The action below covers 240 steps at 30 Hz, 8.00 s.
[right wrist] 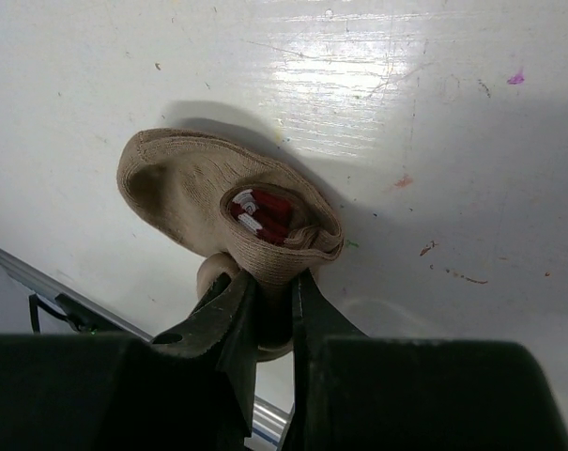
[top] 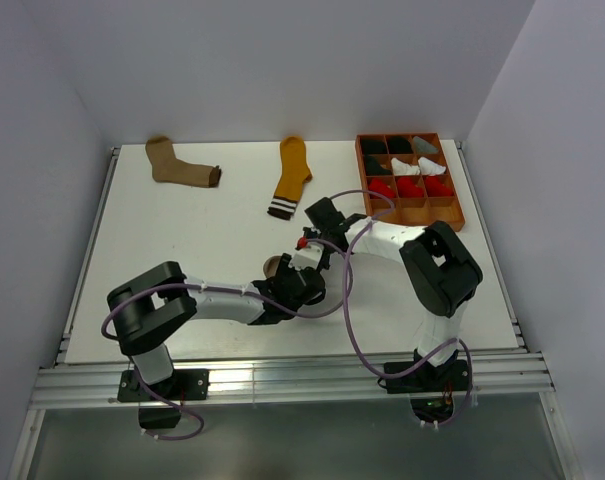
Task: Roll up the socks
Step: Roll the sock at the center of the board, then pick up the sock at the center of the board.
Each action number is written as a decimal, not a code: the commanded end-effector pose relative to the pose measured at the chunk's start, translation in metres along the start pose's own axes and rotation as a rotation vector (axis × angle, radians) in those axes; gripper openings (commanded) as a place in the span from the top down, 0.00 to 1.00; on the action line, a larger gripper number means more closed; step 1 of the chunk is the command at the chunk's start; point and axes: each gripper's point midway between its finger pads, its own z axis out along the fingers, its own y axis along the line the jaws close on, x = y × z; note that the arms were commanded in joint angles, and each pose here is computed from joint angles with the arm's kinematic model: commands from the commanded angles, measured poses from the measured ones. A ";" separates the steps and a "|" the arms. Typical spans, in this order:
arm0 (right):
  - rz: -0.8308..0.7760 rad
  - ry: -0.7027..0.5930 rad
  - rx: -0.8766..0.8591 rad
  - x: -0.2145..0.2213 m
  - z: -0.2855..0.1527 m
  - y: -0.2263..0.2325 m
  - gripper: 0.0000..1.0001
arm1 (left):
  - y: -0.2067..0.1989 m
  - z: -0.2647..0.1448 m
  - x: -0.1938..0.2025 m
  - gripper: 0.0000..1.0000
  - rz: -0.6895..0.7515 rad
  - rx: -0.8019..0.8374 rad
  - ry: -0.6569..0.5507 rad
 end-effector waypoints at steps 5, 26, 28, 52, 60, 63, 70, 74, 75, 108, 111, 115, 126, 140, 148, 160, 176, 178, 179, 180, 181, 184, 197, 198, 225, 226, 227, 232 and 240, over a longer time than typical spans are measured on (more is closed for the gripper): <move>0.002 0.071 0.020 0.016 0.008 -0.014 1.00 | 0.008 0.020 0.039 0.54 -0.015 -0.021 0.108; 0.094 -0.321 -0.421 -0.027 -0.051 0.007 0.42 | -0.014 -0.017 0.035 0.99 -0.368 0.345 0.324; 0.097 -0.352 -0.442 -0.027 -0.055 0.005 0.40 | -0.012 -0.017 0.036 0.99 -0.427 0.382 0.358; 0.105 -0.252 -0.524 0.000 -0.001 0.005 0.44 | 0.005 -0.012 0.066 0.99 -0.792 0.526 0.509; 0.066 -0.257 -0.416 -0.003 0.002 -0.004 0.99 | 0.011 -0.008 0.074 0.93 -0.767 0.502 0.532; 0.048 -0.258 -0.346 -0.006 -0.001 -0.009 1.00 | 0.022 -0.003 0.069 0.72 -0.731 0.439 0.490; 0.034 -0.214 -0.155 -0.006 -0.007 -0.019 1.00 | 0.061 -0.015 0.036 0.41 -0.623 0.218 0.330; 0.028 -0.189 -0.082 -0.006 -0.008 -0.019 1.00 | 0.068 -0.030 0.012 0.36 -0.525 0.096 0.216; 0.030 -0.185 -0.071 -0.006 -0.009 -0.019 1.00 | 0.061 -0.037 0.009 0.35 -0.487 0.091 0.188; 0.000 -0.037 -0.118 0.012 0.001 0.005 1.00 | 0.008 0.004 0.042 0.80 -0.046 -0.087 0.095; -0.004 -0.045 -0.164 0.015 0.000 0.006 0.96 | 0.006 0.002 0.041 0.98 -0.080 -0.035 0.121; 0.000 -0.136 -0.308 0.003 -0.016 0.024 0.78 | -0.004 -0.007 0.036 0.99 -0.136 0.087 0.168; 0.027 -0.381 -0.489 -0.023 -0.058 0.029 0.43 | 0.001 -0.022 0.024 0.99 -0.478 0.370 0.327; 0.050 -0.360 -0.548 -0.018 -0.026 0.021 0.31 | 0.017 -0.022 0.029 0.99 -0.744 0.504 0.431; 0.073 -0.298 -0.540 -0.009 0.000 0.011 0.35 | 0.019 -0.020 0.046 0.99 -0.850 0.559 0.486; 0.007 -0.265 -0.408 -0.009 0.007 0.002 0.88 | 0.026 -0.014 0.073 0.74 -0.868 0.513 0.531; -0.059 -0.171 -0.045 -0.012 0.003 -0.007 1.00 | 0.064 -0.050 -0.017 0.32 -0.485 0.123 0.008; -0.062 -0.150 -0.010 -0.008 0.003 -0.010 1.00 | 0.060 -0.055 -0.025 0.32 -0.422 0.097 -0.038; -0.067 -0.147 -0.011 -0.010 0.003 -0.004 1.00 | 0.056 -0.054 -0.031 0.32 -0.400 0.089 -0.056; -0.068 -0.134 0.001 -0.008 0.003 -0.005 1.00 | 0.053 -0.054 -0.034 0.32 -0.360 0.084 -0.072; -0.071 -0.130 0.005 -0.007 0.003 -0.005 1.00 | 0.045 -0.057 -0.037 0.31 -0.328 0.089 -0.087; -0.079 -0.119 0.002 -0.008 0.004 0.002 1.00 | 0.033 -0.055 -0.045 0.31 -0.237 0.053 -0.136; -0.078 -0.082 -0.027 0.001 0.008 0.007 0.97 | 0.024 -0.017 0.017 0.37 -0.107 -0.041 -0.020; -0.078 -0.078 -0.032 0.002 0.008 0.007 0.97 | 0.025 -0.016 0.021 0.37 -0.121 -0.046 -0.007; 0.040 -0.142 -0.262 0.014 0.002 0.036 0.30 | 0.026 -0.007 0.056 0.78 -0.253 0.058 0.156; 0.040 -0.132 -0.257 0.017 0.006 0.035 0.30 | 0.026 -0.007 0.056 0.78 -0.255 0.060 0.157; 0.037 -0.128 -0.259 0.019 0.008 0.036 0.30 | 0.025 -0.007 0.055 0.78 -0.260 0.066 0.155; 0.040 -0.112 -0.235 0.021 0.022 0.032 0.34 | 0.023 -0.010 0.052 0.77 -0.267 0.093 0.144; 0.007 -0.068 -0.137 0.022 0.045 0.016 0.50 | 0.016 -0.013 0.049 0.73 -0.261 0.153 0.127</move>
